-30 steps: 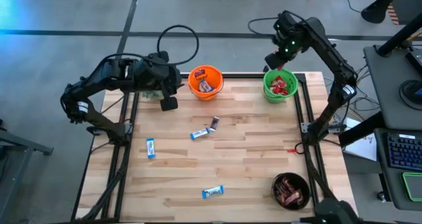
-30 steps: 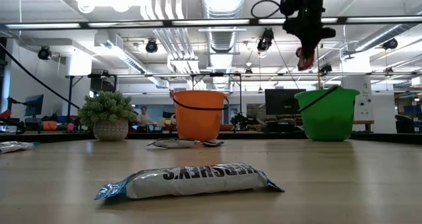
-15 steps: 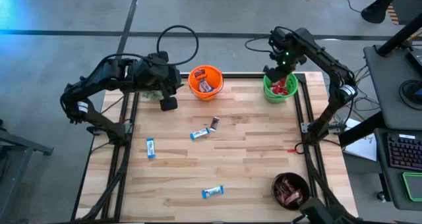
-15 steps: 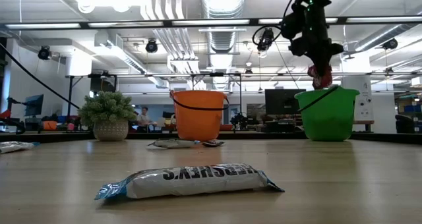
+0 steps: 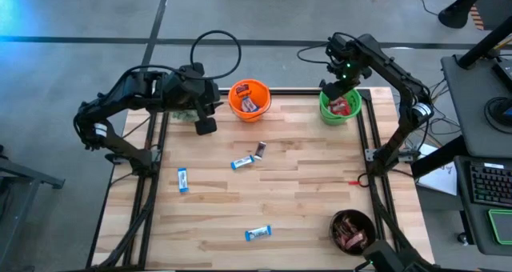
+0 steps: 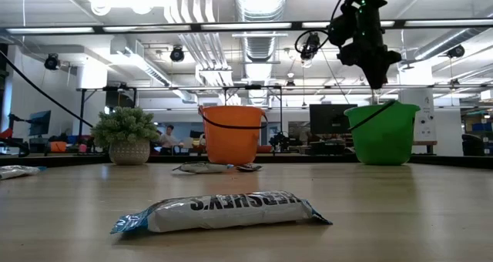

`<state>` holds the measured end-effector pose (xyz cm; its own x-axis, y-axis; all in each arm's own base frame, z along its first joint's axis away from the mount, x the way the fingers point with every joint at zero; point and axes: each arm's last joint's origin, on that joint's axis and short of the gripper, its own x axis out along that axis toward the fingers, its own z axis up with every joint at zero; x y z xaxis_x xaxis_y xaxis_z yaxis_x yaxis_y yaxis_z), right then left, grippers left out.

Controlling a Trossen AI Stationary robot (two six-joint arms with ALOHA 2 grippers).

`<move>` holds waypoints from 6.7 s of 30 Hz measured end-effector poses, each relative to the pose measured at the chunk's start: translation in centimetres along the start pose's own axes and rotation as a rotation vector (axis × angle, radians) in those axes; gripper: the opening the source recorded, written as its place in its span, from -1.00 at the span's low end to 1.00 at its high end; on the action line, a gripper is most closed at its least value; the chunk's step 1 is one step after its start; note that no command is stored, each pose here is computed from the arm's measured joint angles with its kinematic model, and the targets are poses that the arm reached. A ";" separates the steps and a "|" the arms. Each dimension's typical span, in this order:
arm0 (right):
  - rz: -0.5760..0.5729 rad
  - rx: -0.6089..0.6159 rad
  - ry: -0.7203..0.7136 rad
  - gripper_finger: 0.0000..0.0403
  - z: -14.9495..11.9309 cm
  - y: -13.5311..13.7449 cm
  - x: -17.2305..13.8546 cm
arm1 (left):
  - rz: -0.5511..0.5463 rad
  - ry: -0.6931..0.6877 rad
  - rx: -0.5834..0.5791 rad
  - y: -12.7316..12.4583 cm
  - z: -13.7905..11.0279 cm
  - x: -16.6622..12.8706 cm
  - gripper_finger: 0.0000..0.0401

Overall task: Sort candy
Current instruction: Put the white chocolate into the orange bucket

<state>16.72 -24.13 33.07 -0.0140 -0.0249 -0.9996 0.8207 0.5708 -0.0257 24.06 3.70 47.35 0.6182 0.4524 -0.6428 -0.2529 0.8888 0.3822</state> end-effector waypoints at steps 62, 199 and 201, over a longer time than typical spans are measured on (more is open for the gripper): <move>0.120 -0.063 -0.259 -0.48 -0.3 4.5 -6.9 | -0.323 0.326 -0.235 -9.8 -11.7 18.9 -0.34; 0.237 -0.322 -0.323 -0.48 -4.0 4.4 -6.6 | -0.077 0.056 -0.240 7.0 -4.6 17.9 -0.86; 0.266 -0.329 -0.348 -0.48 -3.8 4.5 -6.7 | -0.070 0.045 -0.246 7.3 -4.4 17.8 -0.78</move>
<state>18.36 -18.25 39.63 0.4053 -0.0827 -0.9104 0.5475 0.8195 0.1693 29.94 18.54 35.83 0.6081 0.3868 -0.6933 -0.3874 0.9068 0.1661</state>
